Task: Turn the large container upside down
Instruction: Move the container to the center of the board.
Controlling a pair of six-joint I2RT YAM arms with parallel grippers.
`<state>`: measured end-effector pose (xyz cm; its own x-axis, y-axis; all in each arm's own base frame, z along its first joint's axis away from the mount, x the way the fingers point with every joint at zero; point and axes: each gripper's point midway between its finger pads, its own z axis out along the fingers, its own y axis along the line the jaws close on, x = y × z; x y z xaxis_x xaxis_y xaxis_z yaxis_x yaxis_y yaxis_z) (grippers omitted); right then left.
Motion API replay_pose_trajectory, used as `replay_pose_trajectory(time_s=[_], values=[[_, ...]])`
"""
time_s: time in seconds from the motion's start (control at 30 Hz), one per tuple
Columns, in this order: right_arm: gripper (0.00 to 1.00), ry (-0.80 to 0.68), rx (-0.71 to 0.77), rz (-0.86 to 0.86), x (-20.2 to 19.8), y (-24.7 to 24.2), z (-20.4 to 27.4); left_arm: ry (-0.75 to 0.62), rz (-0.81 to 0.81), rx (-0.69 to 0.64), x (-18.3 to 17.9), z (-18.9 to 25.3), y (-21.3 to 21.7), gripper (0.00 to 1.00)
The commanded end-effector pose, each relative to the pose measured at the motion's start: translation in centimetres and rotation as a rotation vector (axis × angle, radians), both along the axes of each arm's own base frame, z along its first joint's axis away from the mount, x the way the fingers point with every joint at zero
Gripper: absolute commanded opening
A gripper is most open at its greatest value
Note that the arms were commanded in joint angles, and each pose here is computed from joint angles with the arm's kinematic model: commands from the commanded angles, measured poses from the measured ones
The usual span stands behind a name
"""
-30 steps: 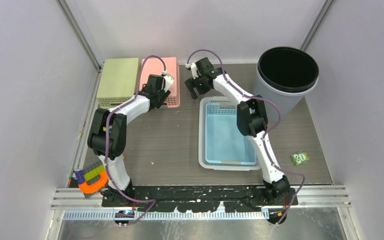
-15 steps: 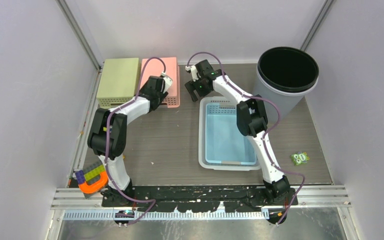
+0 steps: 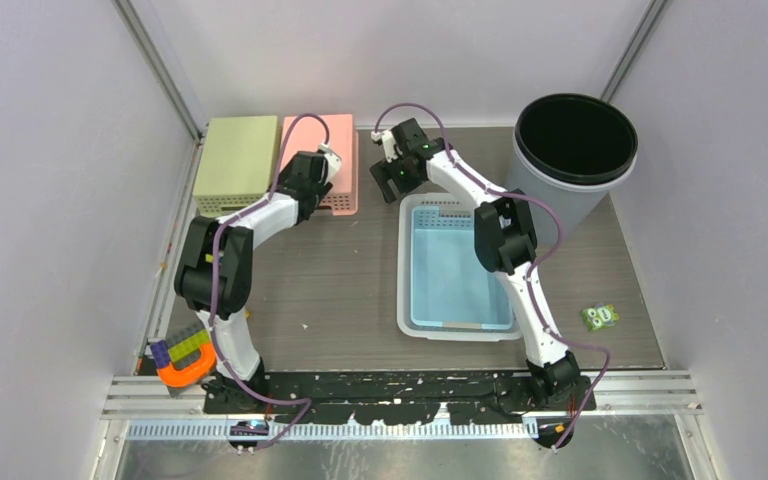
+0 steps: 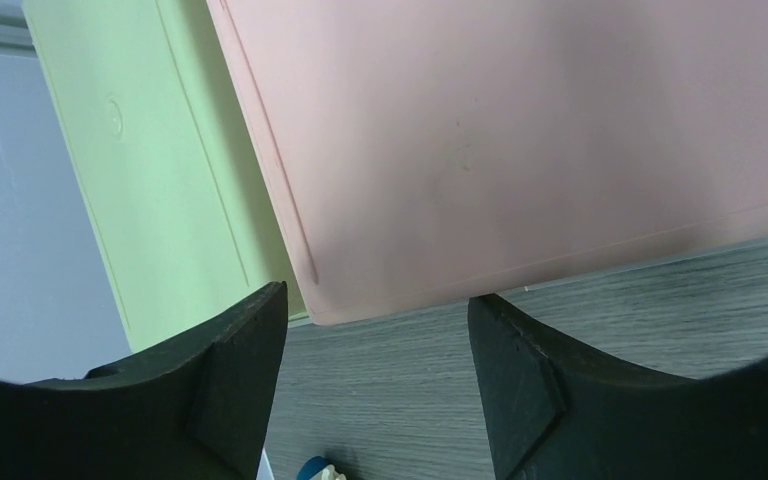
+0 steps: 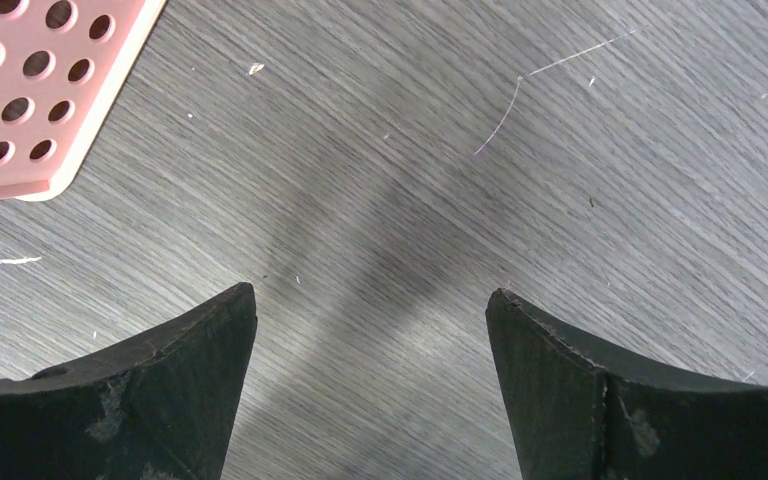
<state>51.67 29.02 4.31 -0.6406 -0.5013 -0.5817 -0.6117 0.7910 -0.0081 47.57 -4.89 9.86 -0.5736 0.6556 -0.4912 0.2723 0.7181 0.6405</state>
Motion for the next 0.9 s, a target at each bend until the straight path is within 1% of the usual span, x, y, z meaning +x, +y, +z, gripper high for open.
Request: replay_pose_trajectory(time_s=[0.0,0.87], values=[[0.89,-0.103,0.063,0.003,0.9,0.5,5.7,-0.077,0.028,0.001,1.5,1.9,0.6,0.68],[0.89,-0.107,0.057,0.004,0.9,0.3,5.9,-0.085,0.03,-0.042,2.4,2.8,0.0,0.69]])
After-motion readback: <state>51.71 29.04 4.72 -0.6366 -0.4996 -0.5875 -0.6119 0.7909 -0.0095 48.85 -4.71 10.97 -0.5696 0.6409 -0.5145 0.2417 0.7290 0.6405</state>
